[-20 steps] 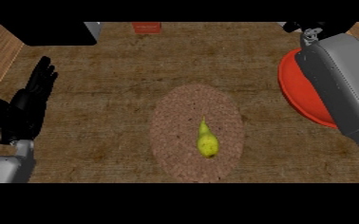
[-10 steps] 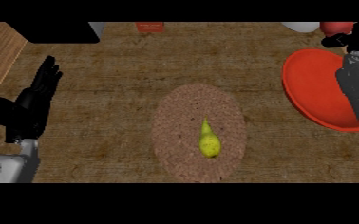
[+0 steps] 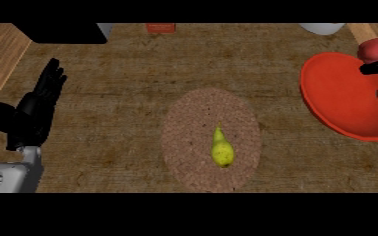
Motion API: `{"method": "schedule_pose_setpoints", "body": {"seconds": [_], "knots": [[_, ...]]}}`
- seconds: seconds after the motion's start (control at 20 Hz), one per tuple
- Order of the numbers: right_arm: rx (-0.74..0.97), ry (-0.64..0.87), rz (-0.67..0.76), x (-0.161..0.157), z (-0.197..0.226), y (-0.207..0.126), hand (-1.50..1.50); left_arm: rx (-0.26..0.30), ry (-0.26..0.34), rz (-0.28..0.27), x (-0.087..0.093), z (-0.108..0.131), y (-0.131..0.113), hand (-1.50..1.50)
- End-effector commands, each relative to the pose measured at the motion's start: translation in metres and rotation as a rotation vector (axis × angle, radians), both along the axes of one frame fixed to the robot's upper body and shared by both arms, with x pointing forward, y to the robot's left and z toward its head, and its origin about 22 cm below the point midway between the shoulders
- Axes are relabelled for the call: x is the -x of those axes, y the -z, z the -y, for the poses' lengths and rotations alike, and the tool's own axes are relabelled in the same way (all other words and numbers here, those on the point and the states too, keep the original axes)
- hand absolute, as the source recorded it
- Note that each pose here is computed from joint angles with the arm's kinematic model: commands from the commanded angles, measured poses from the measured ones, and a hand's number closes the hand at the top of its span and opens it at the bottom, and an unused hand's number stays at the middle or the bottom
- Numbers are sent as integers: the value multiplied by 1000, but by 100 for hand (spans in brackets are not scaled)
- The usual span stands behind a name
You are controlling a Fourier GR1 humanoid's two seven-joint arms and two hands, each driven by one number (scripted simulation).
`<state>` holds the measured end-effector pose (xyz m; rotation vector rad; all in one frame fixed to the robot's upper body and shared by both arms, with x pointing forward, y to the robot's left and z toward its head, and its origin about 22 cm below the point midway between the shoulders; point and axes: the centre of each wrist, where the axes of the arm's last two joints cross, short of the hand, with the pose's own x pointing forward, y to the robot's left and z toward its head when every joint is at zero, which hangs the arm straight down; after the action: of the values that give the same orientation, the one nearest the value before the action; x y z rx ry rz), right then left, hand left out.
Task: Pick the bell pepper from the placemat and place it in the bowl
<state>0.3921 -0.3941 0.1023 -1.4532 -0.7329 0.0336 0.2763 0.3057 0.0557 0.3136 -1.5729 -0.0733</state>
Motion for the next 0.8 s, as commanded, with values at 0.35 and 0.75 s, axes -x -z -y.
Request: {"method": "schedule_pose_setpoints", "body": {"seconds": [0.35,0.75], "knots": [[-230,-99,166,33,47,32,-150,-16,-3,-2,-1,3,1,0],[-315,-35,787,43,51,0,-150,3,-48,-16,3,-13,5,0]]}}
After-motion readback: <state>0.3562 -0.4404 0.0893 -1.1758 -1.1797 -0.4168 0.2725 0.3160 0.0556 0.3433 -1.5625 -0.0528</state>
